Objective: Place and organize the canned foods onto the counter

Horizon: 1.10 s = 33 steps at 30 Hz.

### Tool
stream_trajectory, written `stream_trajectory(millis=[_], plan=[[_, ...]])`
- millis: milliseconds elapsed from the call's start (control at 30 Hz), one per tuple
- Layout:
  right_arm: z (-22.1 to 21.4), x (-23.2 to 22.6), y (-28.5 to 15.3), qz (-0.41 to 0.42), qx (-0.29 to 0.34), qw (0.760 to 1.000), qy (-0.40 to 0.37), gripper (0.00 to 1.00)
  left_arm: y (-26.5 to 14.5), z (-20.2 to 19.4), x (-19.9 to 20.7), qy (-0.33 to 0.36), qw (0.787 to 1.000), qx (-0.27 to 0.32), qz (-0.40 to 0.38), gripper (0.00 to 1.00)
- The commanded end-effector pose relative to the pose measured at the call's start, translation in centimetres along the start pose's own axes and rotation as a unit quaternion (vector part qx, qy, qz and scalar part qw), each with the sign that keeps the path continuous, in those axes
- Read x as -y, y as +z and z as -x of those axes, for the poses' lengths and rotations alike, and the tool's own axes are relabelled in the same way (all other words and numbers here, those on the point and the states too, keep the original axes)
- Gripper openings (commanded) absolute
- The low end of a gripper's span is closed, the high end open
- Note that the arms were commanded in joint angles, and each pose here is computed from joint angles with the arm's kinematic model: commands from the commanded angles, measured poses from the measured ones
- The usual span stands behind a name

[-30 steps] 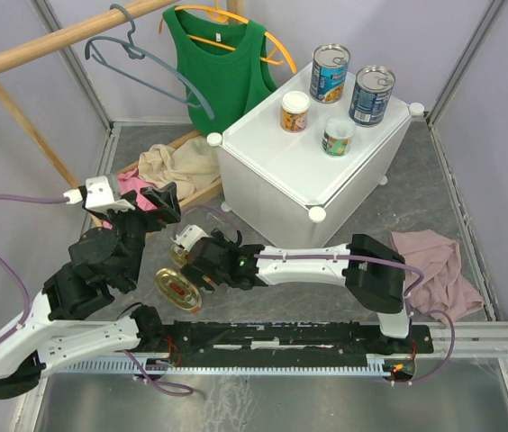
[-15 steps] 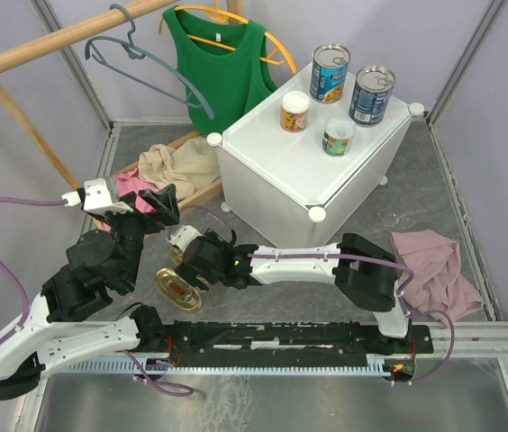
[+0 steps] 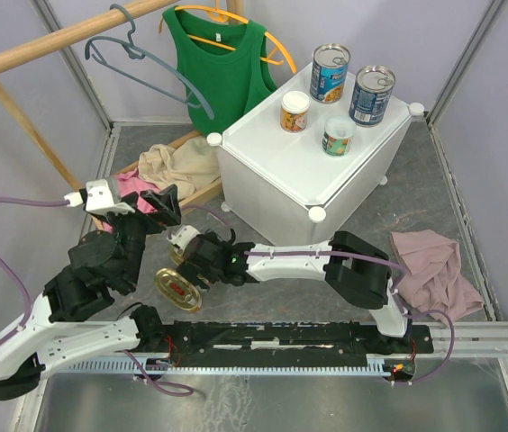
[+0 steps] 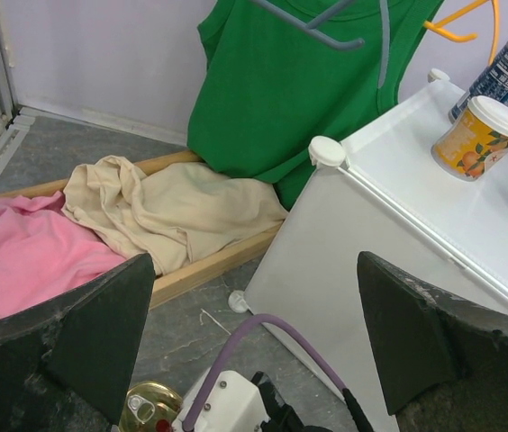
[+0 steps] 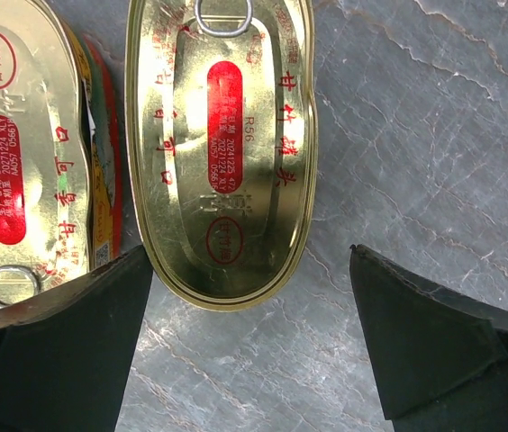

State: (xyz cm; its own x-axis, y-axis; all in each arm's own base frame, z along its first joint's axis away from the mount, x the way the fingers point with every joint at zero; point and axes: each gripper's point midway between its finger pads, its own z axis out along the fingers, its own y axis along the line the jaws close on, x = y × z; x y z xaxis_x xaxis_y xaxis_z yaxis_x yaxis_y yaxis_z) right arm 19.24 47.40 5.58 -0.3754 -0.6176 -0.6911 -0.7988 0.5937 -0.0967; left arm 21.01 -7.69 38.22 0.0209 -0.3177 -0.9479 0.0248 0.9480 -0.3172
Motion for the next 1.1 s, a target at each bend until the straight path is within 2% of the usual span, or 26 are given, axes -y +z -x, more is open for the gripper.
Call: stream_trajectory(millis=[0, 367, 600, 867, 1067], plan=[[2.7, -0.2, 0.4, 0.009, 0.034, 0.999, 0.007, 0.98, 0.0, 0.9, 0.0, -0.015, 1.0, 0.017, 0.0, 0.99], [2.8, -0.2, 2.0, 0.023, 0.033, 0.999, 0.008, 0.96, 0.2, 0.8, 0.1, -0.012, 1.0, 0.023, 0.0, 0.99], [3.1, -0.4, 2.6, 0.031, 0.032, 0.999, 0.008, 0.91, 0.2, 0.5, 0.1, -0.01, 1.0, 0.023, 0.0, 0.99], [2.4, -0.3, 2.7, 0.04, 0.026, 0.999, 0.018, 0.72, 0.2, 0.4, 0.2, -0.012, 1.0, 0.022, -0.002, 0.99], [2.3, -0.3, 2.3, 0.041, 0.026, 0.998, 0.025, 0.53, 0.2, 0.3, 0.0, -0.014, 1.0, 0.022, 0.0, 0.99]])
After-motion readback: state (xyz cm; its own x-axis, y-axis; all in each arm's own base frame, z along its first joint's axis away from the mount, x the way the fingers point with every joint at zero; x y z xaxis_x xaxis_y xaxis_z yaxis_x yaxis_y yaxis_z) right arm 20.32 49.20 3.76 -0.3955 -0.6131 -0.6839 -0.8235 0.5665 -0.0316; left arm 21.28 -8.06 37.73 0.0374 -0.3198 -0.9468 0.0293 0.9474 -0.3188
